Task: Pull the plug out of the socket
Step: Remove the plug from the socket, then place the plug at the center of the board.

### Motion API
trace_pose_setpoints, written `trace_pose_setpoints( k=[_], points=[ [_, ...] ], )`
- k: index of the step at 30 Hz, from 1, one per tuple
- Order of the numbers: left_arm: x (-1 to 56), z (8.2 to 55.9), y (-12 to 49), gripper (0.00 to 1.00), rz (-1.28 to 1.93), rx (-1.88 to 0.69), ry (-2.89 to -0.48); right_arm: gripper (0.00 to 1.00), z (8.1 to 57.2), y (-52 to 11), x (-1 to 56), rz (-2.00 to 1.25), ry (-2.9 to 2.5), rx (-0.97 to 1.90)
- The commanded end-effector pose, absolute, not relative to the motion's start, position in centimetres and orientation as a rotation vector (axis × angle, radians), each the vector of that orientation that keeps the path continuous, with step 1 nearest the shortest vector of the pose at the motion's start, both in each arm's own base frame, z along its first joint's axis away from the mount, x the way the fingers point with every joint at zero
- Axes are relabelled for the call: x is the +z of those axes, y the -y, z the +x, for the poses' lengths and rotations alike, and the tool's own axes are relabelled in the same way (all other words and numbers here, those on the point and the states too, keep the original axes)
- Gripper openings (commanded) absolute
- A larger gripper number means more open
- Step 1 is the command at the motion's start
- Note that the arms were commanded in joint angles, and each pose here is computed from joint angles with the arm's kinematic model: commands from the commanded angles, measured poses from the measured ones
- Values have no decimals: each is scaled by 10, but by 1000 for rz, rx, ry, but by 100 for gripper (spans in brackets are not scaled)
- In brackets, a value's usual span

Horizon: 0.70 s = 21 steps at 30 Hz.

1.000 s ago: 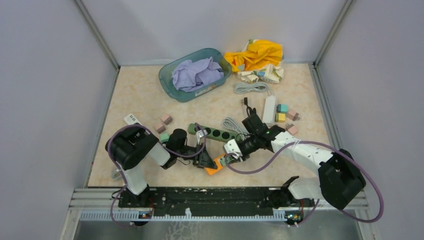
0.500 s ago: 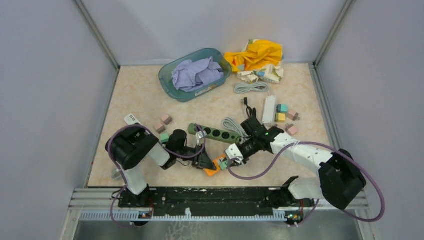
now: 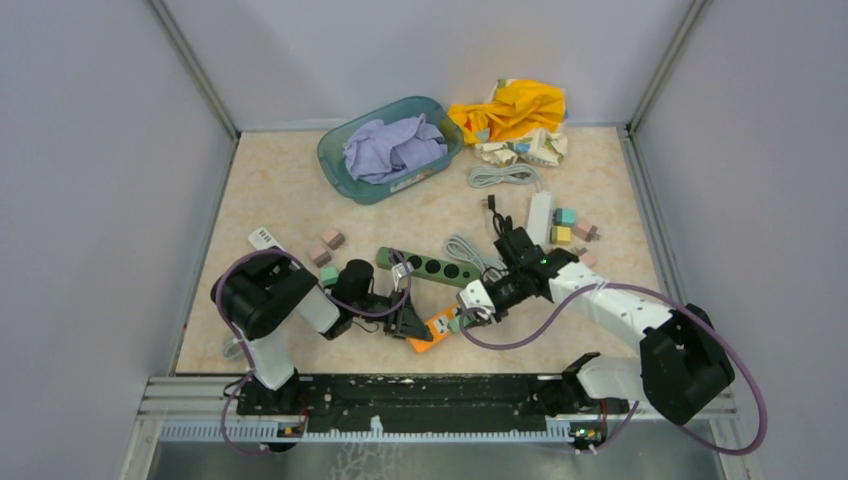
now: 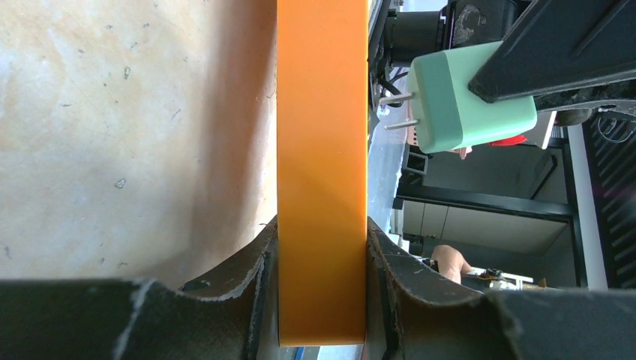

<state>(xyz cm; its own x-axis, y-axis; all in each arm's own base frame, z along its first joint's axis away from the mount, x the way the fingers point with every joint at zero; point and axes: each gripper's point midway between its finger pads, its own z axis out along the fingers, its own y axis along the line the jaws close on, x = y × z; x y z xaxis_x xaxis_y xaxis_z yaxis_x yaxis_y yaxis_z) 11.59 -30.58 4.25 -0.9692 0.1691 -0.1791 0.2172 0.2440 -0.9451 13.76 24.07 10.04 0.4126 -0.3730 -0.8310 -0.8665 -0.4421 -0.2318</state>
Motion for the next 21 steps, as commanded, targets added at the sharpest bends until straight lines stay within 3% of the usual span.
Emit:
trace_pose_setpoints(
  k=[1,14,21],
  points=[
    [41,113,303,0,401,-1866,-2433,0,131,-253,135,-1957,-891,1003],
    [42,115,303,0,412,-1839,-2430,0,146,-248,156,-1863,-993,1031],
    [42,124,300,0,464,-1709,-2408,0,234,-218,156,-1563,-1448,779]
  ],
)
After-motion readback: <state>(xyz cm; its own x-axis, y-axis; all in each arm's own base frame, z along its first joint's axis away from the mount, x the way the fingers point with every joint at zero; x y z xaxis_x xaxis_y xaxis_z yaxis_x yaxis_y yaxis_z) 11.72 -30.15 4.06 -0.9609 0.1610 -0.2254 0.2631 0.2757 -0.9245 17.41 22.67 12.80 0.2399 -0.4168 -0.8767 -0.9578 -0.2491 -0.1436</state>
